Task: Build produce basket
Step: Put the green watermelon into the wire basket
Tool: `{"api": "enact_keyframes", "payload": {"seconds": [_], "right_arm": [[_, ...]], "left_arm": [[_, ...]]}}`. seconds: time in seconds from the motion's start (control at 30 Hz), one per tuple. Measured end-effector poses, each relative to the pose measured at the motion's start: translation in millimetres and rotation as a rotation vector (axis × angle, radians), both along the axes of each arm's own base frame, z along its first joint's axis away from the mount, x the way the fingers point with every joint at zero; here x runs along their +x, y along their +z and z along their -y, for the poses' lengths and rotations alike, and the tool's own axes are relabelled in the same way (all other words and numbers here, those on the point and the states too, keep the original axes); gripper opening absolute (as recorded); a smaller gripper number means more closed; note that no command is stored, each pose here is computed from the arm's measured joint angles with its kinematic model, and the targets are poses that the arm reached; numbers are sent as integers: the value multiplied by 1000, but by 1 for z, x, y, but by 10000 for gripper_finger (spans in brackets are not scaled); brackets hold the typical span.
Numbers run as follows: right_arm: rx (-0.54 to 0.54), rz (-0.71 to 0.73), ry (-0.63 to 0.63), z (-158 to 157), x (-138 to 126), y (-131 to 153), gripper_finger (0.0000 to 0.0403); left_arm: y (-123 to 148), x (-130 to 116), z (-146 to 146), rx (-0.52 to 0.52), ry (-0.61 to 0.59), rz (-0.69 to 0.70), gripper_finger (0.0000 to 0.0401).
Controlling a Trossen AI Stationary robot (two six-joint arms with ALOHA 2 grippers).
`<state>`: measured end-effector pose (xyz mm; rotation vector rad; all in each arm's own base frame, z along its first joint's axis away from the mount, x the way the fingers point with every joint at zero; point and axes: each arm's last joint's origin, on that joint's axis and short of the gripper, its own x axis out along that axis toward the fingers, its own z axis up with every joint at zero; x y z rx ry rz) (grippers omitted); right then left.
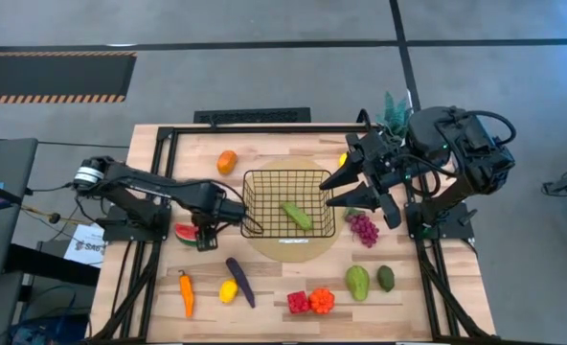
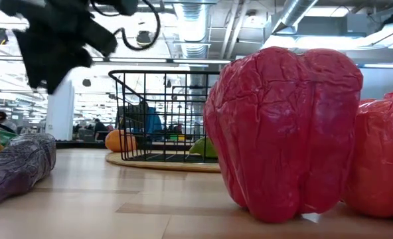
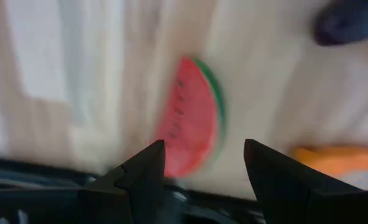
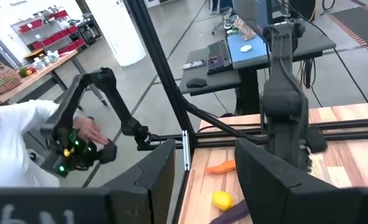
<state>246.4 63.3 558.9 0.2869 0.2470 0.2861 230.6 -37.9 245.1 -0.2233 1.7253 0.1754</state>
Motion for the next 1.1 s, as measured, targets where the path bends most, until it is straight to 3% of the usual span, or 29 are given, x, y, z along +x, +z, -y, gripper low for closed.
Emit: {"api": "enact_keyframes", "payload": {"seconds": [0.13, 0.27, 0.4, 0.63, 0.8, 0.9, 1.1], "right_arm": [[-5, -9, 9, 0, 0, -1, 187], [-23, -14, 21, 0, 0, -2, 184], [-28, -8, 33, -1, 0, -2, 183], [-41, -3, 36, -1, 0, -2, 184], [-40, 1, 36, -1, 1, -2, 183], [-40, 4, 36, -1, 1, -1, 186], [-39, 4, 36, -1, 1, -1, 189]], "left_arm": [[15, -13, 11, -18, 105, 55, 206], [26, -27, 26, 32, 178, 115, 206], [26, -34, 47, 70, 122, 130, 206], [0, -31, 82, 210, -31, 69, 206], [-25, -35, 91, 337, -80, -84, 206], [-45, -40, 90, 313, -47, -148, 206], [-64, -41, 87, 275, -18, -89, 206]]}}
